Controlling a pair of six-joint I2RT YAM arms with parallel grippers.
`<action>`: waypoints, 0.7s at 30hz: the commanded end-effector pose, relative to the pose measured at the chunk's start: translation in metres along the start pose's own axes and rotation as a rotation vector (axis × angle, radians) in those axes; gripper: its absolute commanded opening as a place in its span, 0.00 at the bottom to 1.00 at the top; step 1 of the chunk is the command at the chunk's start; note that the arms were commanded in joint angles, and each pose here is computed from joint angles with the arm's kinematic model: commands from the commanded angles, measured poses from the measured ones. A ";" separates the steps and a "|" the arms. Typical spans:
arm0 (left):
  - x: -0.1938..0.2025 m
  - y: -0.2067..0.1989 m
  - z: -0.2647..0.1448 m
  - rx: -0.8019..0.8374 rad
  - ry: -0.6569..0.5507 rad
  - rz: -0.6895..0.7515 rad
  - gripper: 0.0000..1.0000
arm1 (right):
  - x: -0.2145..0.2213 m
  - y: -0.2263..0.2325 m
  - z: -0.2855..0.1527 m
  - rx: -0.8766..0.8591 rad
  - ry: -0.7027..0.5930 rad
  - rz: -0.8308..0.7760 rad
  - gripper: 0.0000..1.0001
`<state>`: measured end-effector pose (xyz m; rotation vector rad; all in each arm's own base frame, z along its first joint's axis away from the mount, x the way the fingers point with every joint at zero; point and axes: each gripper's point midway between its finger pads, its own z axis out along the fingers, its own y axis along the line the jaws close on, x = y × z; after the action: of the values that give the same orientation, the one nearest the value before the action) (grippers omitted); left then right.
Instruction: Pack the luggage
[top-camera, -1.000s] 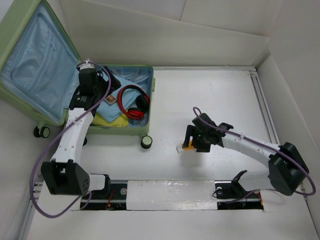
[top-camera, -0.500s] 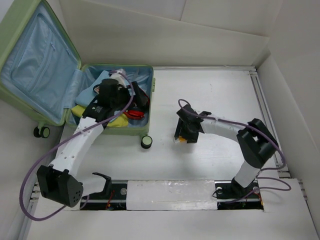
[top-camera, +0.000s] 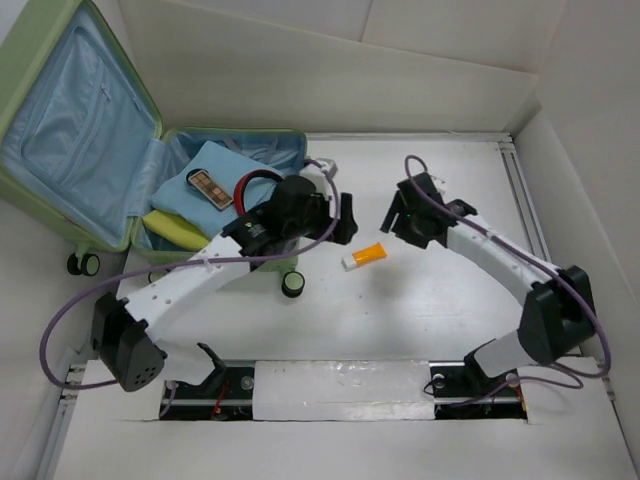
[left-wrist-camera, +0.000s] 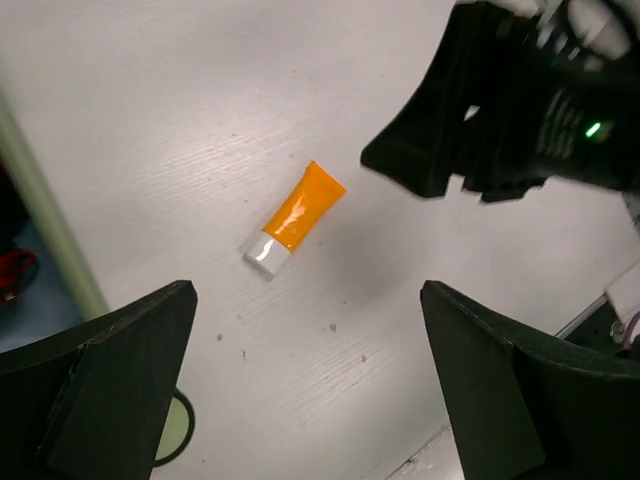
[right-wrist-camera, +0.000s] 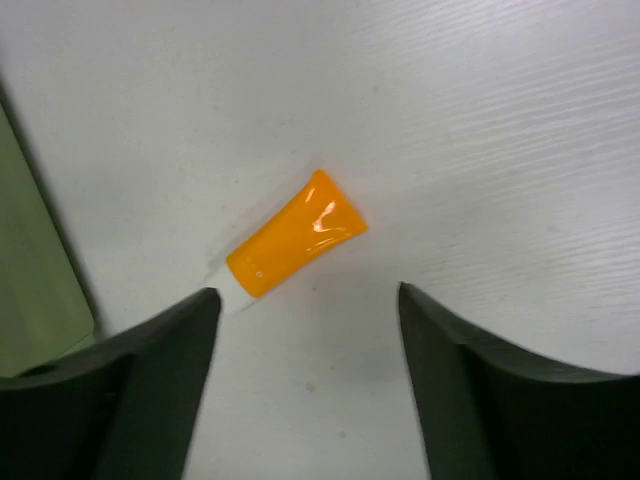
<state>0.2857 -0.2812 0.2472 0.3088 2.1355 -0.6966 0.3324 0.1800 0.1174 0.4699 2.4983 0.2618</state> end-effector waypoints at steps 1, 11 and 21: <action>0.022 -0.031 0.023 0.038 0.036 0.150 0.93 | -0.012 -0.043 -0.022 0.065 -0.040 0.026 0.70; 0.095 -0.022 0.126 -0.092 0.236 0.411 0.94 | -0.031 -0.116 -0.045 0.057 -0.078 0.258 0.00; 0.113 -0.001 0.171 -0.083 0.329 0.462 0.91 | -0.008 -0.126 -0.060 -0.003 -0.052 0.230 0.07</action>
<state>0.3185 -0.3723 0.0656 0.8366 2.3173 -0.2661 0.2733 0.0549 0.1282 0.8014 2.4005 0.3019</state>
